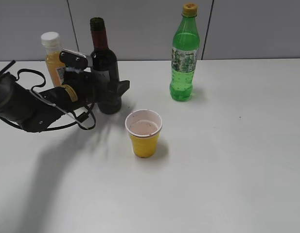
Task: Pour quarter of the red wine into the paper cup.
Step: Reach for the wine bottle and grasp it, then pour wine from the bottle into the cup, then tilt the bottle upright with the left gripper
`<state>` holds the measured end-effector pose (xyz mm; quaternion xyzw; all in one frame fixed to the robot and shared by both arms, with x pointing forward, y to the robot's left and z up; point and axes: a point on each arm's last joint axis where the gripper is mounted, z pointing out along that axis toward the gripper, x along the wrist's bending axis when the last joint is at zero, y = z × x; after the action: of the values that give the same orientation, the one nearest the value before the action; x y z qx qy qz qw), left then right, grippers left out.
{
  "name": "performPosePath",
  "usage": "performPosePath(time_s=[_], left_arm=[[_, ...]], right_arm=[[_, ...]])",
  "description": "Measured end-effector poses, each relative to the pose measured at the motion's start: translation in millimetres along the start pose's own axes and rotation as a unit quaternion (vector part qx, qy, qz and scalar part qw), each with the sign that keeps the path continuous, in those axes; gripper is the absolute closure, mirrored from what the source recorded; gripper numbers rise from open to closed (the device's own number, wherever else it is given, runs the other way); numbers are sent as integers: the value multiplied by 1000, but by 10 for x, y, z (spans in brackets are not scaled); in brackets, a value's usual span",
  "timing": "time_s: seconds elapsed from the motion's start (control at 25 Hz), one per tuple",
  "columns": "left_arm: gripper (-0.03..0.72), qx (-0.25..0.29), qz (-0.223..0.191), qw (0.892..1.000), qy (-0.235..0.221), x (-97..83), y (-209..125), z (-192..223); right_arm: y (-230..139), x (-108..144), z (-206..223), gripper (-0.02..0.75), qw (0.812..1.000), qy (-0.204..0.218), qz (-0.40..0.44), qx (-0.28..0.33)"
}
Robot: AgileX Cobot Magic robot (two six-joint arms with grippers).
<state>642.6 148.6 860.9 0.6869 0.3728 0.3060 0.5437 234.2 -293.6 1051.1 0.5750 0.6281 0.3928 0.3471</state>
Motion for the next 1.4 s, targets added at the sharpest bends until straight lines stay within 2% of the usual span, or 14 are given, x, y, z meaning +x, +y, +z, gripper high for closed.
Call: performPosePath(time_s=[0.16, 0.32, 0.36, 0.68, 0.96, 1.16, 1.4], left_arm=[[40, 3, -1, 1000, 0, 1, -37, 14], [144, 3, 0, 1000, -1, -1, -37, 15], [151, 1, 2, 1000, -1, 0, -32, 16], [153, 0, 25, 999, -28, -43, -27, 18], [158, 13, 29, 999, -27, -47, 30, -29], [158, 35, 32, 999, -20, -64, 156, -188], [158, 12, 18, 1000, -11, -112, 315, -475]], right_arm=[[0, 0, 0, 151, 1000, 0, 0, 0], [0, 0, 0, 151, 1000, 0, 0, 0], [0, 0, 0, 151, 1000, 0, 0, 0], [0, 0, 0, 151, 1000, 0, 0, 0], [0, 0, 0, 151, 1000, 0, 0, 0], [0, 0, 0, 151, 1000, 0, 0, 0], [0, 0, 0, 152, 1000, 0, 0, 0]])
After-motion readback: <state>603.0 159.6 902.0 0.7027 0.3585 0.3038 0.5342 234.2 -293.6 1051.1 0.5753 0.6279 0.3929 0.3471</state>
